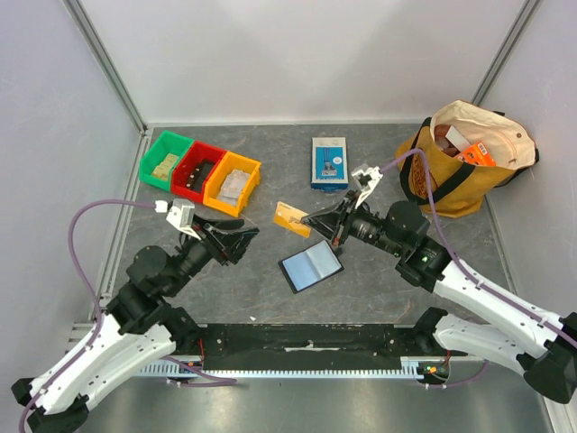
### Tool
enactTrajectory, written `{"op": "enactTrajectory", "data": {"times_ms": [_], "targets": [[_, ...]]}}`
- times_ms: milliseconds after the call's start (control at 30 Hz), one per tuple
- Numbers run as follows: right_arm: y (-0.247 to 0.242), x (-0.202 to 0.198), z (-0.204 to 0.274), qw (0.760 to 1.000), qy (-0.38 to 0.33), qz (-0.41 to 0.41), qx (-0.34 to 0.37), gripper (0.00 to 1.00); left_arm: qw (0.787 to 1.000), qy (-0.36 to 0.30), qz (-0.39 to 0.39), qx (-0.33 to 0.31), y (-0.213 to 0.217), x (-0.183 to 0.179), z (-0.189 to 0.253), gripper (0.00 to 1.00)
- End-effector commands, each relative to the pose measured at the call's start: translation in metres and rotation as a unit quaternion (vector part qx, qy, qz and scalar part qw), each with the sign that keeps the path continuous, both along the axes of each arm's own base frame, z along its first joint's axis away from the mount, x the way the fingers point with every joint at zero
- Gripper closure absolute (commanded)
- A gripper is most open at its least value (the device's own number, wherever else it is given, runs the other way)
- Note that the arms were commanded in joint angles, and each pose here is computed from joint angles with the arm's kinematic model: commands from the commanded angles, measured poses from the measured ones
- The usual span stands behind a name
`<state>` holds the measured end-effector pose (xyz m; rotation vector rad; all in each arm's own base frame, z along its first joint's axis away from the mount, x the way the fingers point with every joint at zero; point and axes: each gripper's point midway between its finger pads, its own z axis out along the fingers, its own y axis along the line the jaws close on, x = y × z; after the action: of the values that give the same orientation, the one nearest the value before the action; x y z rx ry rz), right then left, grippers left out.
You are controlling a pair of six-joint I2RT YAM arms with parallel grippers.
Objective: Take the credit cards out of the card holder
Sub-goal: Place the credit card in the storage box.
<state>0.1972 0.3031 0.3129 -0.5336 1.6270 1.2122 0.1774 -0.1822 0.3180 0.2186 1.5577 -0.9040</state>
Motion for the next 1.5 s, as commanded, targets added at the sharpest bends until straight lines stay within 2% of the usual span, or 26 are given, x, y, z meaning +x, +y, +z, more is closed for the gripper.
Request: {"op": "enactTrajectory", "data": {"times_ms": [0, 233, 333, 567, 767, 867, 1000, 1133, 1233, 1300, 1400, 1467], "targets": [[-0.011, 0.018, 0.036, 0.978, 0.073, -0.075, 0.178, 1.00, 0.982, 0.012, -0.037, -0.184, -0.016, -0.004, 0.037, 0.37], [-0.008, 0.015, 0.034, 0.956, 0.111, -0.071, 0.261, 1.00, 0.960, 0.053, -0.067, -0.265, -0.033, 0.002, 0.021, 0.39], [-0.008, 0.012, 0.040, 0.951, 0.109, -0.066, 0.283, 1.00, 0.956, 0.080, -0.058, -0.276, -0.038, 0.009, 0.012, 0.39], [0.009, 0.003, 0.040, 0.944, 0.128, -0.034, 0.303, 1.00, 0.945, 0.096, -0.079, -0.304, -0.049, 0.013, 0.012, 0.39], [0.018, -0.003, 0.036, 0.942, 0.135, -0.031, 0.307, 1.00, 0.936, 0.090, -0.094, -0.328, -0.052, 0.011, 0.016, 0.44], [0.019, -0.003, 0.033, 0.942, 0.135, -0.039, 0.305, 1.00, 0.934, 0.094, -0.095, -0.332, -0.052, 0.010, 0.015, 0.52], [0.015, 0.000, 0.028, 0.941, 0.137, -0.057, 0.303, 1.00, 0.929, 0.104, -0.100, -0.342, -0.052, 0.008, 0.013, 0.56], [0.016, 0.000, 0.027, 0.942, 0.139, -0.056, 0.301, 1.00, 0.927, 0.103, -0.105, -0.345, -0.053, 0.007, 0.015, 0.64], [0.019, -0.001, 0.024, 0.942, 0.142, -0.053, 0.299, 1.00, 0.928, 0.099, -0.108, -0.343, -0.054, 0.006, 0.018, 0.82], [0.019, -0.001, 0.023, 0.943, 0.142, -0.052, 0.297, 1.00, 0.927, 0.095, -0.101, -0.348, -0.051, 0.007, 0.019, 0.98], [0.019, 0.000, 0.017, 0.946, 0.144, -0.059, 0.286, 0.98, 0.928, 0.096, -0.083, -0.350, -0.045, 0.011, 0.015, 0.98], [0.015, 0.003, 0.012, 0.948, 0.145, -0.075, 0.275, 0.86, 0.933, 0.100, -0.060, -0.341, -0.040, 0.016, 0.010, 0.98]]}}
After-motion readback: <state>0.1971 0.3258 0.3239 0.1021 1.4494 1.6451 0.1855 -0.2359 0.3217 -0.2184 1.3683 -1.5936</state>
